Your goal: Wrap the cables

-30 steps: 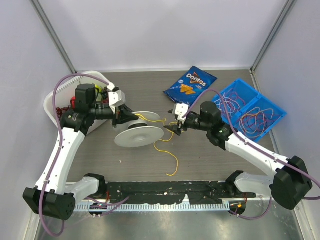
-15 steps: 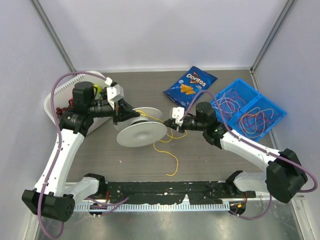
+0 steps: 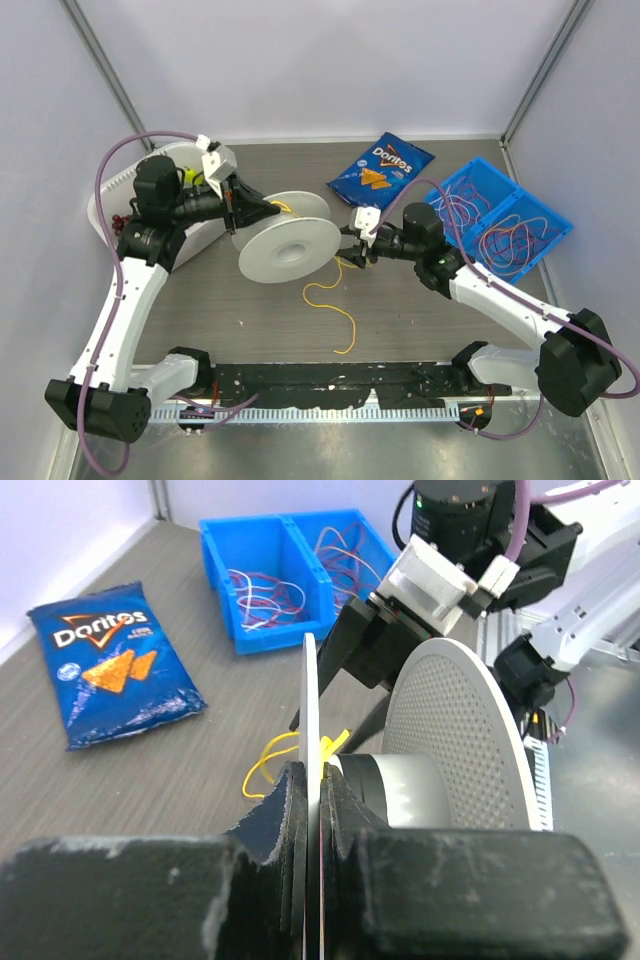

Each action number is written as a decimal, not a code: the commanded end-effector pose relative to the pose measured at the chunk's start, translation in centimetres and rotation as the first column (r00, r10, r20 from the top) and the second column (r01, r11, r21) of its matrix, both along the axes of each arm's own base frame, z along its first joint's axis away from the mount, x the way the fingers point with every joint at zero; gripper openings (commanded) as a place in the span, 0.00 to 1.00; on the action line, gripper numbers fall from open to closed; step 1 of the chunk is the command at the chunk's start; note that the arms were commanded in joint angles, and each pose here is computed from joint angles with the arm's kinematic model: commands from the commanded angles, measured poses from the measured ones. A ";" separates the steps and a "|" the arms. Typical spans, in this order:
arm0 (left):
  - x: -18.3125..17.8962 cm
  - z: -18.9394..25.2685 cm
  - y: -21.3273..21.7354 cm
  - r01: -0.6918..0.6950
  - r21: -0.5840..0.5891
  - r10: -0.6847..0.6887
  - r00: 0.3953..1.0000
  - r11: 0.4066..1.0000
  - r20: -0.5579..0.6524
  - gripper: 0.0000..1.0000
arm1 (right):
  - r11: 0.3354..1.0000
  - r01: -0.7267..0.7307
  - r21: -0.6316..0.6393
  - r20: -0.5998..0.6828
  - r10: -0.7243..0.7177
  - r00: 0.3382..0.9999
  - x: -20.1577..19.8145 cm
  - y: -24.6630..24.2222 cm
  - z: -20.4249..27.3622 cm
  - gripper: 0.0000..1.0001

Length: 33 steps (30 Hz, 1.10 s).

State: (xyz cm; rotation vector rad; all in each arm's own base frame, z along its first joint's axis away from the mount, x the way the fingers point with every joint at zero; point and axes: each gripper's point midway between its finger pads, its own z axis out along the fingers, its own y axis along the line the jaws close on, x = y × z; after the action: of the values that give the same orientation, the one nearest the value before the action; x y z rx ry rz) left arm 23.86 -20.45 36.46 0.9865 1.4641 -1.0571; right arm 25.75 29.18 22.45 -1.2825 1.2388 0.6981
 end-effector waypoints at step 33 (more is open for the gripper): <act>-1.3 16.6 0.0 -0.029 -0.277 0.062 0.992 0.961 0.111 0.00 | 0.976 0.208 0.064 0.067 -0.212 0.975 5.5 -4.0 -2.7 0.61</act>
State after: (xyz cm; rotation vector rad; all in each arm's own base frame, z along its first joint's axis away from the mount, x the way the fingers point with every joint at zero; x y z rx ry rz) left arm 24.62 -20.65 48.48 0.7512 1.3587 -1.1377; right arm 31.09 24.59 17.94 -1.0348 1.4174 0.5698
